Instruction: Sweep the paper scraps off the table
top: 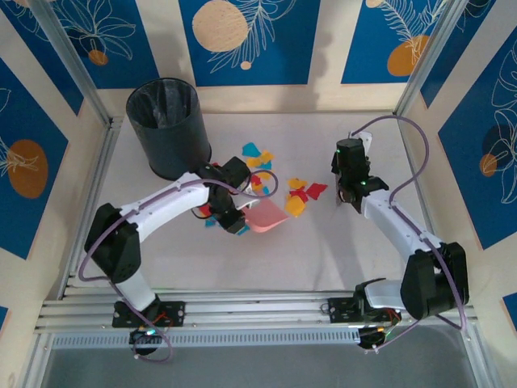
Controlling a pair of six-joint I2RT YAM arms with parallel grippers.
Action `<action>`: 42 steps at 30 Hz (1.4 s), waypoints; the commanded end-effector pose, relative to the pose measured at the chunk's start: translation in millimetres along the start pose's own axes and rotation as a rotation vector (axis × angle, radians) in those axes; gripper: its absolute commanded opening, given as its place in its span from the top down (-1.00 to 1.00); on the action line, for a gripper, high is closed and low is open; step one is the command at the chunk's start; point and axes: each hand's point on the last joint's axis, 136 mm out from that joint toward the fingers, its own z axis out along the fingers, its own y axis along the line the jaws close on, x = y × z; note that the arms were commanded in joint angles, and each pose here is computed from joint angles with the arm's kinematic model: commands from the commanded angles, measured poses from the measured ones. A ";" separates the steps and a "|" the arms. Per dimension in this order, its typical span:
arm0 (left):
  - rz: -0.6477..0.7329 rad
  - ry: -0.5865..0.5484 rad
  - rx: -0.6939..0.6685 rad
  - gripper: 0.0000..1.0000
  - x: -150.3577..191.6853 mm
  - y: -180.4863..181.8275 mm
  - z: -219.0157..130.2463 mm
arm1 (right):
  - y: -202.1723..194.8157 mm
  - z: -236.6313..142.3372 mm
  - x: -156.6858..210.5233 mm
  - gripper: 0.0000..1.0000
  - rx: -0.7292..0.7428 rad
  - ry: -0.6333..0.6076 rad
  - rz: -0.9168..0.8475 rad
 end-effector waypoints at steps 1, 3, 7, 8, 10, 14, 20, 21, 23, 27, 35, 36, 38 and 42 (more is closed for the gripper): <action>0.052 0.075 0.007 1.00 13.7 -5.6 8.9 | -0.3 4.2 -22.2 1.00 0.025 -0.065 -0.019; 0.063 0.080 0.001 1.00 13.0 -5.5 12.1 | 1.6 8.7 -21.5 1.00 0.027 -0.059 -0.035; 0.082 0.099 -0.007 1.00 12.4 -5.0 18.8 | 8.0 15.6 -17.8 1.00 0.008 -0.043 -0.066; 0.089 0.107 -0.006 1.00 12.7 -5.7 20.4 | 9.9 17.4 -17.3 1.00 -0.002 -0.040 -0.071; 0.101 0.125 -0.006 1.00 13.0 -5.7 25.1 | 15.5 19.9 -15.8 1.00 -0.024 -0.032 -0.086; 0.107 0.149 -0.015 1.00 10.6 -2.8 33.1 | 28.3 26.7 -10.5 1.00 -0.072 0.001 -0.114; 0.109 0.156 -0.030 1.00 -1.2 2.6 42.2 | 47.0 34.4 0.8 1.00 -0.120 0.049 -0.151; 0.108 0.156 -0.033 1.00 -3.3 3.6 43.4 | 49.3 35.0 2.3 1.00 -0.126 0.055 -0.156; 0.109 0.158 -0.038 1.00 -6.5 5.3 45.7 | 55.5 36.1 6.5 1.00 -0.150 0.067 -0.169; 0.115 0.161 -0.047 1.00 -13.3 8.6 50.5 | 70.9 34.4 14.3 1.00 -0.215 0.090 -0.202; 0.106 0.165 -0.068 1.00 -29.8 16.2 58.7 | 95.1 25.6 34.2 1.00 -0.338 0.144 -0.251; 0.105 0.168 -0.070 1.00 -31.3 17.4 59.7 | 96.7 24.2 35.7 1.00 -0.347 0.147 -0.257; 0.102 0.171 -0.070 1.00 -34.7 18.7 60.3 | 101.0 20.8 38.3 1.00 -0.374 0.156 -0.259; 0.105 0.165 -0.075 1.00 -43.6 21.6 62.6 | 113.2 11.7 45.0 1.00 -0.444 0.164 -0.269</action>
